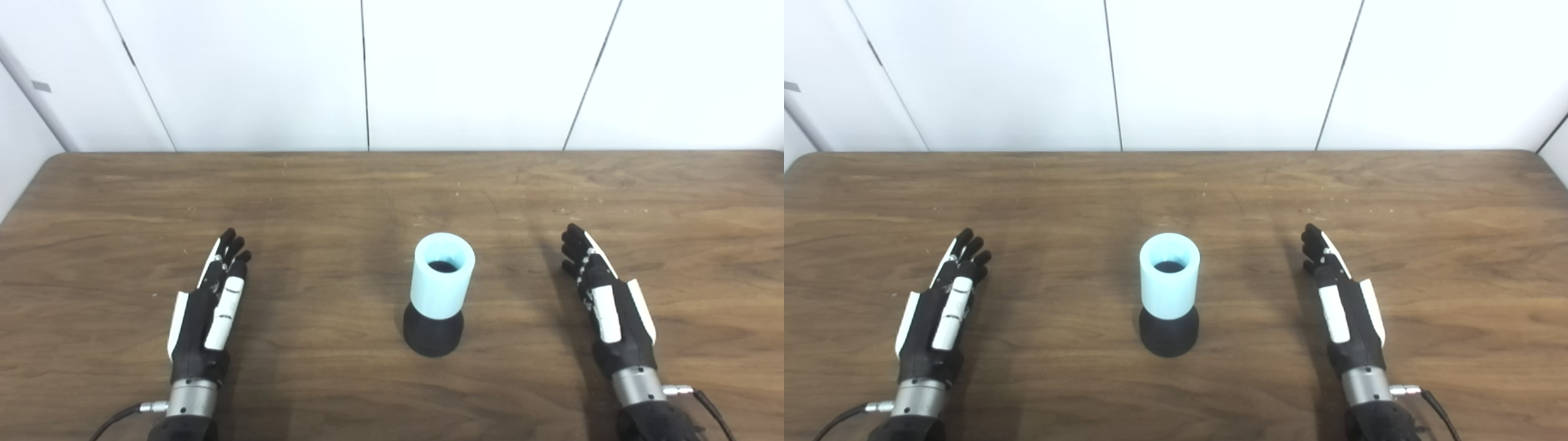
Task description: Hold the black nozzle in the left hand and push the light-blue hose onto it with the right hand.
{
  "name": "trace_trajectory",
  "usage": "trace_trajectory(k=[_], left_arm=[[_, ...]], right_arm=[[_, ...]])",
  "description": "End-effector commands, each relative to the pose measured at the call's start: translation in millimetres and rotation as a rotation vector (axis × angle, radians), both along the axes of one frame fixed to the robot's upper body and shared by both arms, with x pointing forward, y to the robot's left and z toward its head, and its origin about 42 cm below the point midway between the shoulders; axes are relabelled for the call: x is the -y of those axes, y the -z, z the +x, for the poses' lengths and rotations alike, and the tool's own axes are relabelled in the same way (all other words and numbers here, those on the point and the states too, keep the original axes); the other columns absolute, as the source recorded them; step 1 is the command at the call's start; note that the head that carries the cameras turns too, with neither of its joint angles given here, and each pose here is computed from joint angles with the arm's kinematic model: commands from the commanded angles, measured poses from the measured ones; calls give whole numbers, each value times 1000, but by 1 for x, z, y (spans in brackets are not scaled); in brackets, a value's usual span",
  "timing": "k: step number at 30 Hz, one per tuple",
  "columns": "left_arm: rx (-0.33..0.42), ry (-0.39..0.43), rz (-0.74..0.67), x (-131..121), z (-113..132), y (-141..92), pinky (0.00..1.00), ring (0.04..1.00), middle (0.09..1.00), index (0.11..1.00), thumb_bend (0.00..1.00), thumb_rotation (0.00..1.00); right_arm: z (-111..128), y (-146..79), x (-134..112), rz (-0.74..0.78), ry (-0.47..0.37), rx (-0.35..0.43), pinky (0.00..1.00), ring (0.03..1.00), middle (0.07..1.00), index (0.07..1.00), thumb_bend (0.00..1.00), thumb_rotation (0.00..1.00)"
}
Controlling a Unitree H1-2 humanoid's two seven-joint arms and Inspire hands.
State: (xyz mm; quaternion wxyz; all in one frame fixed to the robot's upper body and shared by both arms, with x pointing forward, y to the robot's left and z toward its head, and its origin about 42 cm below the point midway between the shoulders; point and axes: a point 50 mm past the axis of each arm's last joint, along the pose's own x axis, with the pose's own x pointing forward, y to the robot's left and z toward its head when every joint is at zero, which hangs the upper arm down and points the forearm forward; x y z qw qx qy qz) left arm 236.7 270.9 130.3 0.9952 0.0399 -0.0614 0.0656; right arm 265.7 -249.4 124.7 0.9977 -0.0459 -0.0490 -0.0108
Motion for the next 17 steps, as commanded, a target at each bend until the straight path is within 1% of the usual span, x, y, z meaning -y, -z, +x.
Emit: trace_trajectory(k=[1,8,17], left_arm=[[15,0,6,0,-16,3,952,928,954,923,457,814],[13,4,24,-1,-17,5,951,928,954,922,448,809],[12,7,45,-3,-17,5,948,927,952,921,449,806]], right_arm=[[5,-12,-1,15,-15,77,931,953,935,933,585,1000],[4,-14,0,37,-24,80,943,961,940,935,586,1000],[3,-13,1,59,-28,84,956,976,945,938,616,1000]])
